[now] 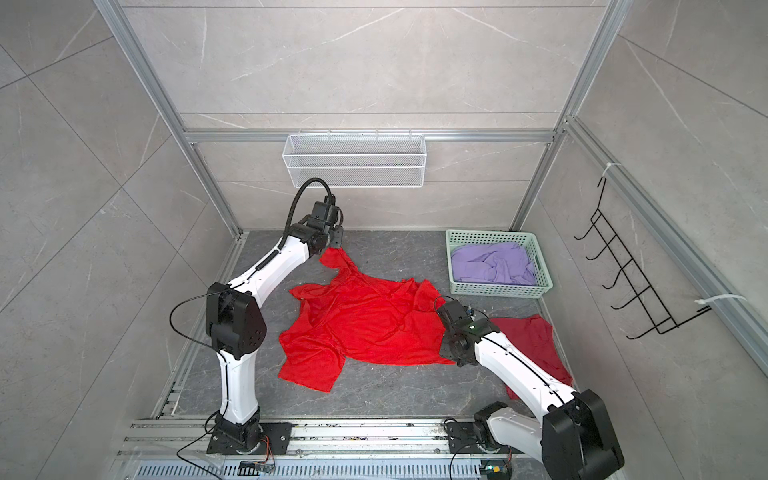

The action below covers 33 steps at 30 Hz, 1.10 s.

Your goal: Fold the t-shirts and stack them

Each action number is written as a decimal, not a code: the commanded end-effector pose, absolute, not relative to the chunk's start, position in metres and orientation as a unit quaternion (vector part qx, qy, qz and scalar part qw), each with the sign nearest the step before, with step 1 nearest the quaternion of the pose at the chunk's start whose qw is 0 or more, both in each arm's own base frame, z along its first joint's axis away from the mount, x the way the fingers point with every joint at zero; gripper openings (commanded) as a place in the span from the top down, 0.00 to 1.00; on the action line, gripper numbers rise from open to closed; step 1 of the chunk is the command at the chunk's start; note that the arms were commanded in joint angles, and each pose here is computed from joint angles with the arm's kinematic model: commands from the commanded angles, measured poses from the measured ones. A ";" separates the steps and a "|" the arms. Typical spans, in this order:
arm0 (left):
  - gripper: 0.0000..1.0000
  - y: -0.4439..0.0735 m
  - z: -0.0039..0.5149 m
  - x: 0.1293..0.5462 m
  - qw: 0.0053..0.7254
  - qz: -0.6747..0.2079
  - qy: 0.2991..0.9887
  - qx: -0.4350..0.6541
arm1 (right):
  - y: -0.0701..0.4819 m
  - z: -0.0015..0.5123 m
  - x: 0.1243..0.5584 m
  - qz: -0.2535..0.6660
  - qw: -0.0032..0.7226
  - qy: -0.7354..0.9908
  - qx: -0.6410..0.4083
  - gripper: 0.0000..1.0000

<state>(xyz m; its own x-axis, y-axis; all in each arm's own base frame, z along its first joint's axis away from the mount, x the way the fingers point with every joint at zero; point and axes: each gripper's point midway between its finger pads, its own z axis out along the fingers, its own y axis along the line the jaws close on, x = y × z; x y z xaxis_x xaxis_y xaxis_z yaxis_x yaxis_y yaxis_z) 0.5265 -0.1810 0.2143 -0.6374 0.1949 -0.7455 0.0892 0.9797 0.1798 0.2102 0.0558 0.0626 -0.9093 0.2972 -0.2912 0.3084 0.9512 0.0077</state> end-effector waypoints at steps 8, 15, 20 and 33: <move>0.39 -0.107 0.183 0.375 0.326 0.059 0.944 -0.004 | 0.062 0.066 0.229 -0.022 0.160 0.975 0.149 1.00; 0.22 -0.088 0.120 0.306 0.264 -0.002 0.963 -0.057 | 0.067 0.066 0.240 -0.022 0.160 0.977 0.139 1.00; 0.22 -0.090 0.087 0.293 0.227 -0.044 0.970 -0.074 | 0.068 0.065 0.240 -0.017 0.162 0.977 0.141 1.00; 0.58 -0.113 0.054 0.327 0.243 -0.088 0.966 -0.025 | 0.066 0.062 0.232 -0.009 0.167 0.974 0.150 1.00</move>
